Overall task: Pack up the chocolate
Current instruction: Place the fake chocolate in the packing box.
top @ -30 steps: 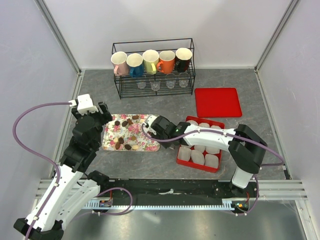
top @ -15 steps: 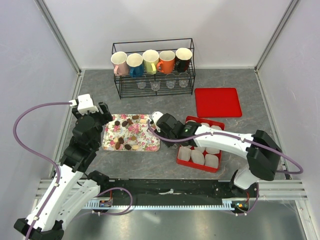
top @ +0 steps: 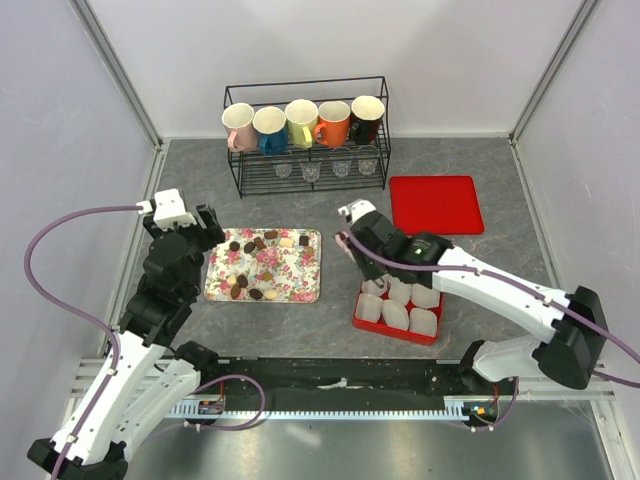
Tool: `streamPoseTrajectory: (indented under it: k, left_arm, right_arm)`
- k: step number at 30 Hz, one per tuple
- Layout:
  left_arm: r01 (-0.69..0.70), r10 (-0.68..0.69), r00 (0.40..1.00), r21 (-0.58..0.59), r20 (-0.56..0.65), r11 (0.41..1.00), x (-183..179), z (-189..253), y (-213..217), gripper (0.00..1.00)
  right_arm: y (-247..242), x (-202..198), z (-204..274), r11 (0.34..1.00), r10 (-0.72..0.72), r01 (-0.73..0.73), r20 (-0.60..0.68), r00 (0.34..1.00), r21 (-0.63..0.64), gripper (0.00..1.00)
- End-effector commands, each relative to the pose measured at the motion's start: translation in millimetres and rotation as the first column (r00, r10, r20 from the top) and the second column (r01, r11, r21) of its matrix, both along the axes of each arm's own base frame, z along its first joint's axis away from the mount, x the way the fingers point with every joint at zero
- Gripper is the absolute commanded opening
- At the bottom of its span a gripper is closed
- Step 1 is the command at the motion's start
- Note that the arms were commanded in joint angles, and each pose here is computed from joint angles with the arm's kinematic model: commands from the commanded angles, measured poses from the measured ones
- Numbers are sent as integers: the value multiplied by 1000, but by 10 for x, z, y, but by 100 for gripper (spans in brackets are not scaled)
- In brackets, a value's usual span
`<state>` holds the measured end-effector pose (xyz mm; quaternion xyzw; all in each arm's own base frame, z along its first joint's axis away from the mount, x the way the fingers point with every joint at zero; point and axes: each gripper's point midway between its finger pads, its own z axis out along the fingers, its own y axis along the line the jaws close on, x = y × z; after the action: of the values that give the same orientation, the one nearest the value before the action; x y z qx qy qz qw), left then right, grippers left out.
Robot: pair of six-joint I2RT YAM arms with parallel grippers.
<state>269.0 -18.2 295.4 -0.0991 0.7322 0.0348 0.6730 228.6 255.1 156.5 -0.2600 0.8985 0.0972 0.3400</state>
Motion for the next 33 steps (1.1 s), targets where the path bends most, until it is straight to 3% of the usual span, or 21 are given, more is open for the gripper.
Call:
streamPoseTrajectory:
  k: [1,12,23,33]
  left_arm:
    - [20,-18,999,-34,39,999,-22,104,-23,77]
    - [80,-77,996,-58,45,995,-48,130,-121,77]
    - [101,-96,993,-75,69,992,-93,183,-140,77]
    - [113,-108,992,-77,71,991,-92,180,-163,77]
  right_arm:
    - [-528,-101,2,979,-201,198,-78,976,-44,0]
    - [-1342,-382,-139,874,-482,454,-205,852,-172,0]
    - [-1786,-424,-487,771,-636,582,-267,724,-257,0]
    - [-1796,-240,-656,773,-634,585,-287,718,-244,0]
